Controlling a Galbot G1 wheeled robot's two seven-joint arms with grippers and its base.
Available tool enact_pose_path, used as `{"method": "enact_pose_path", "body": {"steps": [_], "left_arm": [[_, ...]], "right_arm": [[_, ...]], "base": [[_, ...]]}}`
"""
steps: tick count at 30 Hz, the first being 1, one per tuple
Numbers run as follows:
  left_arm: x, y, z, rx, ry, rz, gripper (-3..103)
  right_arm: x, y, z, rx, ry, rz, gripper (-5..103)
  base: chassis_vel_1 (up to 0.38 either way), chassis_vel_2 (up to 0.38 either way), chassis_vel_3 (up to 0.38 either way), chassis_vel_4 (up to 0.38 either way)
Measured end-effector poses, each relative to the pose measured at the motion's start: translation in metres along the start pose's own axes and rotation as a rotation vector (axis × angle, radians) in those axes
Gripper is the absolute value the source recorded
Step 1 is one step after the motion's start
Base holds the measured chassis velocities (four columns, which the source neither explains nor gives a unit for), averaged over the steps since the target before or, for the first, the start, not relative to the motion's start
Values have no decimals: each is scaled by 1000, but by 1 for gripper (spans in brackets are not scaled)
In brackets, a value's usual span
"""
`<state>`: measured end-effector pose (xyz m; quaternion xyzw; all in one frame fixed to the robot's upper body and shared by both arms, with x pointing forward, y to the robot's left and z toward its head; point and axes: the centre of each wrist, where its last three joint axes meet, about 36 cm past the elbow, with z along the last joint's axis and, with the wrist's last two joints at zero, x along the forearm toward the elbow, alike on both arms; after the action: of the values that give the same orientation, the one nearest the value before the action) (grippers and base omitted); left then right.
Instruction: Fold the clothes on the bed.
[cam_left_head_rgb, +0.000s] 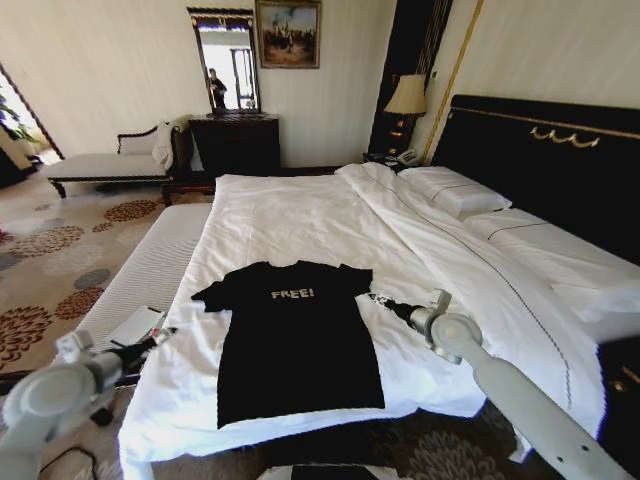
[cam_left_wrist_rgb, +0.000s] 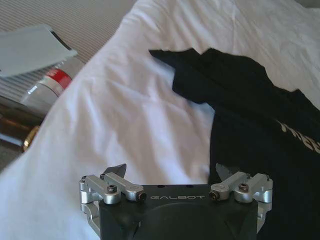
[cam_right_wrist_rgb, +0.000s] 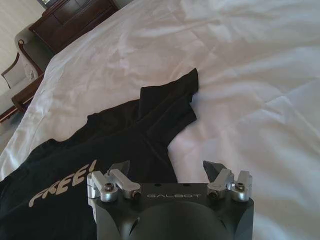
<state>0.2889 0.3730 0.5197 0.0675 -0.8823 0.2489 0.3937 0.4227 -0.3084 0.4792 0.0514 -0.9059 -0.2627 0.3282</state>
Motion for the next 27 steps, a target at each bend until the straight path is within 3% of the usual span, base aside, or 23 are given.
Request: {"method": "enact_pose_path", "body": {"steps": [6, 12, 22, 27], "left_arm": [[-2, -4, 49, -48, 112, -22, 100], [-8, 2, 75, -113, 124, -34, 100], [-17, -3, 88, -145, 123, 3, 103], [-26, -6, 99, -161, 132, 23, 95]], "right_arm": [[16, 14, 12, 5, -14, -17, 98], [22, 19, 10, 12, -37, -11, 100], [18, 16, 11, 20, -50, 18, 100], [14, 14, 10, 19, -51, 26, 100]], "base": [[0, 0, 0, 0], [0, 0, 0, 0], [0, 0, 0, 0], [0, 0, 0, 0]]}}
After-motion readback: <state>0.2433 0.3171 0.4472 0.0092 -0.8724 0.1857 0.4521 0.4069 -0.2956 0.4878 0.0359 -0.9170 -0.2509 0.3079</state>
